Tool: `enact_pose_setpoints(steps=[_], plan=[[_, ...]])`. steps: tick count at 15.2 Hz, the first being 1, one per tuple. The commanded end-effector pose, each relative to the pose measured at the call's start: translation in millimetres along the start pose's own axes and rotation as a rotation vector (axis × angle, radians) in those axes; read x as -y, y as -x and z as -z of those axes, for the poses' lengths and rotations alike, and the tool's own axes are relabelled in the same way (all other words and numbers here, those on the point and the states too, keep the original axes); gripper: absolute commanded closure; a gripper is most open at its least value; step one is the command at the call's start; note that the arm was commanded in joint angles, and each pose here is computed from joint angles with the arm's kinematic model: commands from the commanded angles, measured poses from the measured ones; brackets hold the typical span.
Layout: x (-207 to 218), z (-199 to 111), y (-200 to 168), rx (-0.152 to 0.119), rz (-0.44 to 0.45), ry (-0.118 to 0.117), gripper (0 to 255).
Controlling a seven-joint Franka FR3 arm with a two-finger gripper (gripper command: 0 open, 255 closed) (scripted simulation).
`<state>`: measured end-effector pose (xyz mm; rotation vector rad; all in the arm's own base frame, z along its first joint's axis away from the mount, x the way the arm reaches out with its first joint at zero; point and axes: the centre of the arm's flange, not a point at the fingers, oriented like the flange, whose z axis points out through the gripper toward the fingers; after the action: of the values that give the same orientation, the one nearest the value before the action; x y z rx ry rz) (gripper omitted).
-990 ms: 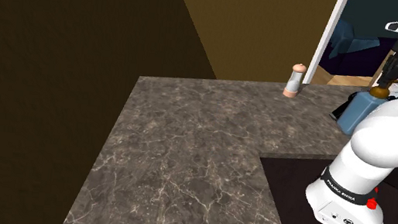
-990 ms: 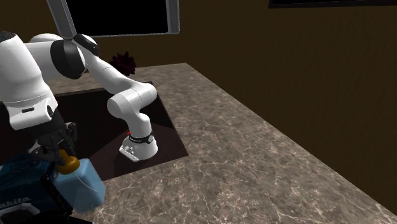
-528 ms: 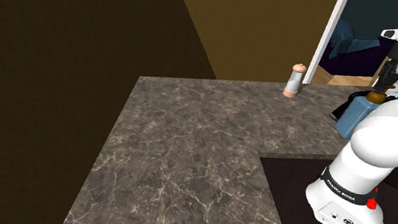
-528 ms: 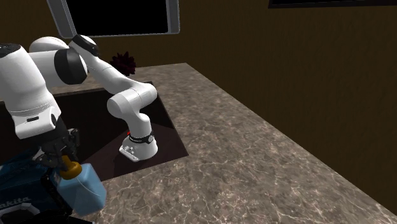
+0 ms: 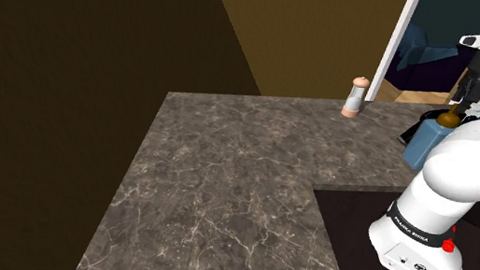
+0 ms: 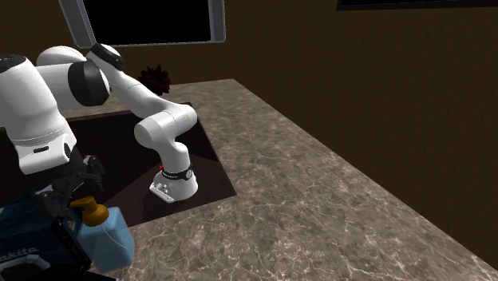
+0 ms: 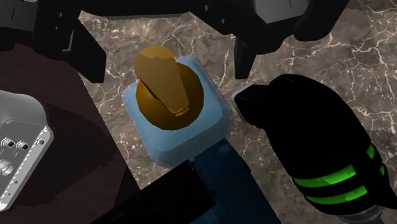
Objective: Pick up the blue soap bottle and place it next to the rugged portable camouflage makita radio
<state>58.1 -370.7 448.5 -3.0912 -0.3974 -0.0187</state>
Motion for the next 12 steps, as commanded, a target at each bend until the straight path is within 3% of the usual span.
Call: enact_pose_setpoints(steps=[1,5,12], plan=[[0.0,0.0,0.0,0.0,0.0,0.0,0],[0.0,50.0,0.0,0.0,0.0,0.0,0],[0.0,50.0,0.0,0.0,0.0,0.0,0]])
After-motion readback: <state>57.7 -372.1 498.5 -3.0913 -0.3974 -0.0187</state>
